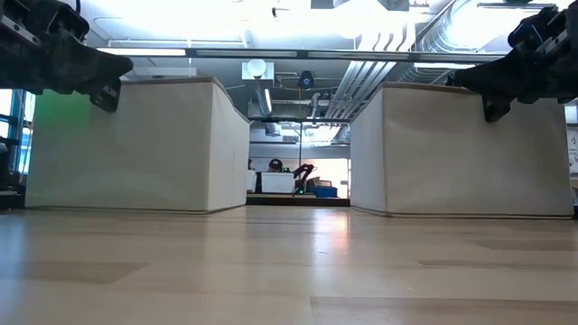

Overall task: Sort clothes
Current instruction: Return to Home Position

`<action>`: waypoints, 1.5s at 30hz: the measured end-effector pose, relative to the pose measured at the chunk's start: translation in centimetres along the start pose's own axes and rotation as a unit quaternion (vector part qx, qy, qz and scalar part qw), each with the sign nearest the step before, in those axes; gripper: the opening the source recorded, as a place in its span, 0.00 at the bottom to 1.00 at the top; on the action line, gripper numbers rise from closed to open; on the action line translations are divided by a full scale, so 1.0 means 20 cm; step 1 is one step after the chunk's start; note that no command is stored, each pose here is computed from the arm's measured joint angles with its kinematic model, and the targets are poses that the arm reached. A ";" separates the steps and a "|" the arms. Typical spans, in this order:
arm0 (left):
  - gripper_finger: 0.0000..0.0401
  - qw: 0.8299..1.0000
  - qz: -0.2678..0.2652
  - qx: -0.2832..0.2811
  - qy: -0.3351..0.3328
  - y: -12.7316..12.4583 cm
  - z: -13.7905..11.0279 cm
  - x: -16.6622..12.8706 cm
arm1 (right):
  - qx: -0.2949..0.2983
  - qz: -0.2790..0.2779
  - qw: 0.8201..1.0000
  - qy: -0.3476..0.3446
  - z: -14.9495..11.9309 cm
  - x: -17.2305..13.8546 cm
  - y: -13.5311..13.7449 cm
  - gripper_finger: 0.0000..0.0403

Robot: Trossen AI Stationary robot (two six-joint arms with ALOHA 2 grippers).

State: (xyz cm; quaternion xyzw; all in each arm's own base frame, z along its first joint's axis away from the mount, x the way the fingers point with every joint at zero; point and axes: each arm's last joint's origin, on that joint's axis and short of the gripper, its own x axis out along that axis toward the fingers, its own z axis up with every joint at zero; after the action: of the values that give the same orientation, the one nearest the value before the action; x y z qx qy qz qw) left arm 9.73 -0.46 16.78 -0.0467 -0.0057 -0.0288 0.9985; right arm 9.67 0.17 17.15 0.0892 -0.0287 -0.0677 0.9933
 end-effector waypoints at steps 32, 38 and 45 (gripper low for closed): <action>0.00 1.000 0.000 0.000 0.000 0.00 0.00 0.00 | -0.140 0.113 0.983 0.022 -0.02 0.00 0.03 0.00; 0.00 1.000 0.000 0.000 0.000 0.00 0.00 0.00 | -0.139 0.113 0.984 0.022 -0.02 0.00 0.03 0.00; 0.00 1.000 0.000 0.000 0.000 0.00 0.00 0.00 | -0.139 0.113 0.983 0.022 -0.02 0.00 0.03 0.00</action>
State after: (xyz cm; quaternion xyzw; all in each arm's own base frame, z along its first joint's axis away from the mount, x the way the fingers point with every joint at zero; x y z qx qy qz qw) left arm 9.73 -0.46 16.79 -0.0465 -0.0058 -0.0287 0.9985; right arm 9.69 0.84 16.80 -0.0525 -0.0070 0.0441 0.9976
